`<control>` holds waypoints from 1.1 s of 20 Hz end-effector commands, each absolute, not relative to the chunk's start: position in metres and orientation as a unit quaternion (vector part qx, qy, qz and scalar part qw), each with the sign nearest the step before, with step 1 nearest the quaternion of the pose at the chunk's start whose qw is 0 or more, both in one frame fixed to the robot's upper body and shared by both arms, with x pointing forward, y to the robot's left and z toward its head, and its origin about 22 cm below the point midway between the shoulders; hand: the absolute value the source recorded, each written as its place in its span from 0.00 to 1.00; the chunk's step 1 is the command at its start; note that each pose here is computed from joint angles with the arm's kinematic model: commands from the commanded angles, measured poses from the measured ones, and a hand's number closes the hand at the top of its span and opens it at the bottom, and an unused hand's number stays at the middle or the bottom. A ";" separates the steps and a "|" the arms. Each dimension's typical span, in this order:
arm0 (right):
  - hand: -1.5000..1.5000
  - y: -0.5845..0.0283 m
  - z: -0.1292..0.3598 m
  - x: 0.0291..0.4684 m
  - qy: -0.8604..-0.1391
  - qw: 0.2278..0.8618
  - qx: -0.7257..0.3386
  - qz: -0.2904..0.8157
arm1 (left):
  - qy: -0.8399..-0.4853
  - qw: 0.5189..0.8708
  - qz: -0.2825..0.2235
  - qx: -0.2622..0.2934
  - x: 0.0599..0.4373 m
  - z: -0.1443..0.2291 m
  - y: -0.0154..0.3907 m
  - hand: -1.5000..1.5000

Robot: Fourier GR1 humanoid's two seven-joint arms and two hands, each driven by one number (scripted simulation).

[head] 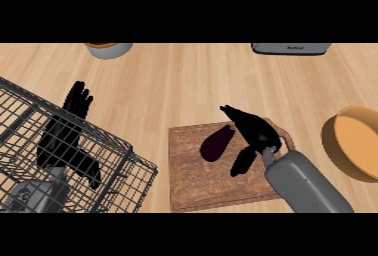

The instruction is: Pick the eggplant from the cutting board and place it in the pot

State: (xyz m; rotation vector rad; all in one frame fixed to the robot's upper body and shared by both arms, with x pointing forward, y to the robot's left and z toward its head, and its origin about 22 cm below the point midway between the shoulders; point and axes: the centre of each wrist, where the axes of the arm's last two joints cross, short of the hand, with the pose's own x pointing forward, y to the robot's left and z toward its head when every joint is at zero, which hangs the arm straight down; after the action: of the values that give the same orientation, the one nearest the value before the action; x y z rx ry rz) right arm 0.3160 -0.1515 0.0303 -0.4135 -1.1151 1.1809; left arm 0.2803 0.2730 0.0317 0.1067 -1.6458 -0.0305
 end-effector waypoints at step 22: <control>1.00 -0.082 -0.026 0.315 -0.556 0.594 -0.149 0.561 | -0.775 0.631 0.026 0.042 0.299 0.068 0.268 0.50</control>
State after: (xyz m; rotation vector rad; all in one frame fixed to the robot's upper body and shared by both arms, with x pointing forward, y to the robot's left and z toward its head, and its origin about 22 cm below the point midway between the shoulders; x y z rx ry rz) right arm 0.3256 -0.1100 -0.0202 -0.3632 -1.2427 1.2717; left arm 0.2856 0.2735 0.0322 0.0875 -1.6437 -0.0317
